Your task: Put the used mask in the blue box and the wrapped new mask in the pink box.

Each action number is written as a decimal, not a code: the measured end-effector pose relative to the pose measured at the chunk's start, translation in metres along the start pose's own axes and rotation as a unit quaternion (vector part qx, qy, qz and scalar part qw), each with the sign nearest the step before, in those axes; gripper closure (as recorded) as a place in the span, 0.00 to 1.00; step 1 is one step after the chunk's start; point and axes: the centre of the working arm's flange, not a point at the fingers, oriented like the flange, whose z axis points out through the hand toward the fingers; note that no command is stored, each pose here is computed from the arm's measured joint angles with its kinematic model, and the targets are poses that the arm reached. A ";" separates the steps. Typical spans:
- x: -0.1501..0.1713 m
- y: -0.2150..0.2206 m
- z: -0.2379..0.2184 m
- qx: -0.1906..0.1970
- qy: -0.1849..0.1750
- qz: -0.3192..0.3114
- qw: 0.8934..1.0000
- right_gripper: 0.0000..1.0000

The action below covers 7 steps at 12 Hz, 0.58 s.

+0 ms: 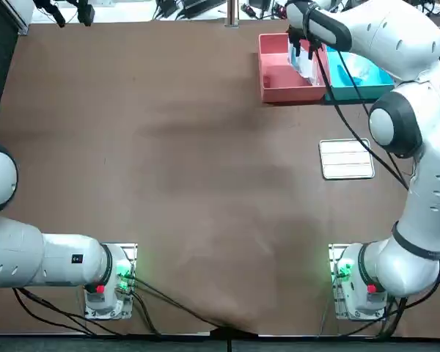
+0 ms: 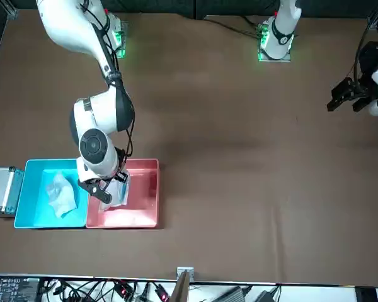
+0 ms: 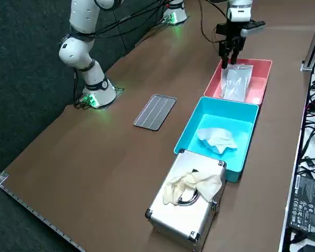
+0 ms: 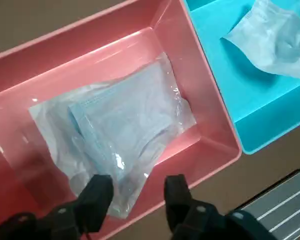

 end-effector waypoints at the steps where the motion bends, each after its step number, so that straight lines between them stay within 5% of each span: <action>1: -0.003 -0.002 -0.004 0.001 0.000 -0.002 1.000 0.31; 4: -0.010 -0.004 -0.033 0.019 0.003 -0.002 1.000 0.00; 7: -0.010 0.017 -0.090 0.045 0.004 0.012 0.999 0.00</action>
